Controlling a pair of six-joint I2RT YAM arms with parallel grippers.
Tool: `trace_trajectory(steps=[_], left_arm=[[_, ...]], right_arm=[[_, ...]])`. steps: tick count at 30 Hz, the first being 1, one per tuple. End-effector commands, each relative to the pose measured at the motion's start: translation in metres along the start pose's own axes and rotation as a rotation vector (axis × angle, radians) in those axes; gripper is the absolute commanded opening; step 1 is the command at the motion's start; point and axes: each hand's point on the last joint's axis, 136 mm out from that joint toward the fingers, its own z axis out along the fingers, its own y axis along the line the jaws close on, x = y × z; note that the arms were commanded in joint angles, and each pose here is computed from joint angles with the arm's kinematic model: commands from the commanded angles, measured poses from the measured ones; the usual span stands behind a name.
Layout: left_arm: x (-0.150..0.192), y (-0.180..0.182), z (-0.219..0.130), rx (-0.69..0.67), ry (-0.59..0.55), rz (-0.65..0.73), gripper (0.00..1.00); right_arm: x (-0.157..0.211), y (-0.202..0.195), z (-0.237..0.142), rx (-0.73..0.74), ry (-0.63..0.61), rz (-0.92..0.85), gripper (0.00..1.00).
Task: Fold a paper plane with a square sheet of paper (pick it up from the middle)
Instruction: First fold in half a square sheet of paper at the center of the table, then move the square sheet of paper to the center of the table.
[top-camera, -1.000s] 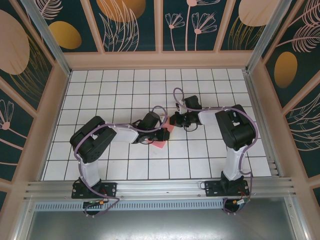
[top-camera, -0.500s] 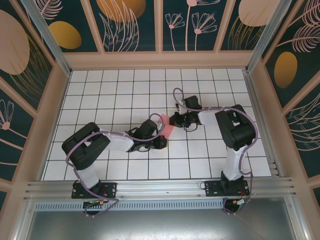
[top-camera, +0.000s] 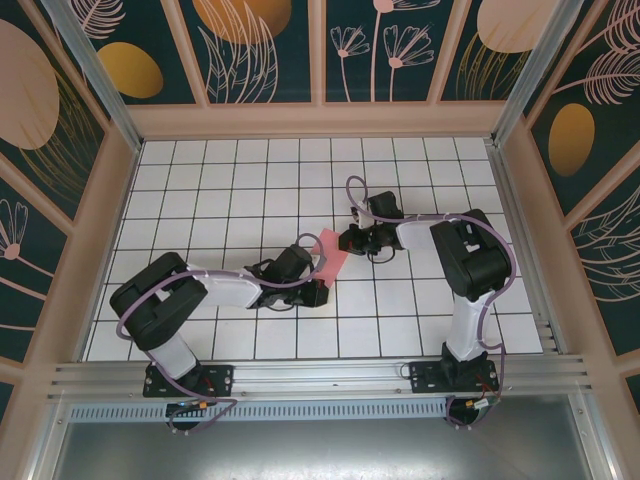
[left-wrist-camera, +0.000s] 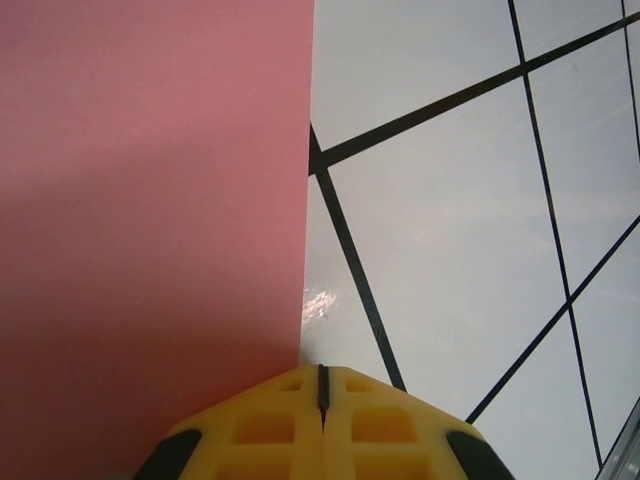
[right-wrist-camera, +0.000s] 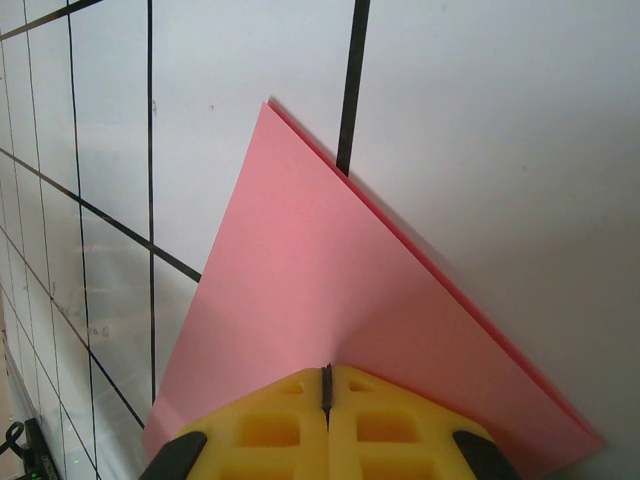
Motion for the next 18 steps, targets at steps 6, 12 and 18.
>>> trace_trajectory(steps=[6, 12, 18], left_arm=[[-0.06, -0.009, -0.052, -0.06, -0.19, -0.028, 0.0], [-0.099, 0.018, -0.106, -0.153, -0.392, -0.105, 0.34], [-0.111, 0.074, -0.138, -0.318, -0.533, -0.257, 0.71]], right_arm=[[-0.011, 0.017, -0.021, 0.036, -0.052, -0.033, 0.0], [-0.028, 0.041, -0.042, 0.118, -0.16, -0.046, 0.1], [-0.019, 0.052, -0.033, 0.28, -0.23, -0.005, 0.4]])
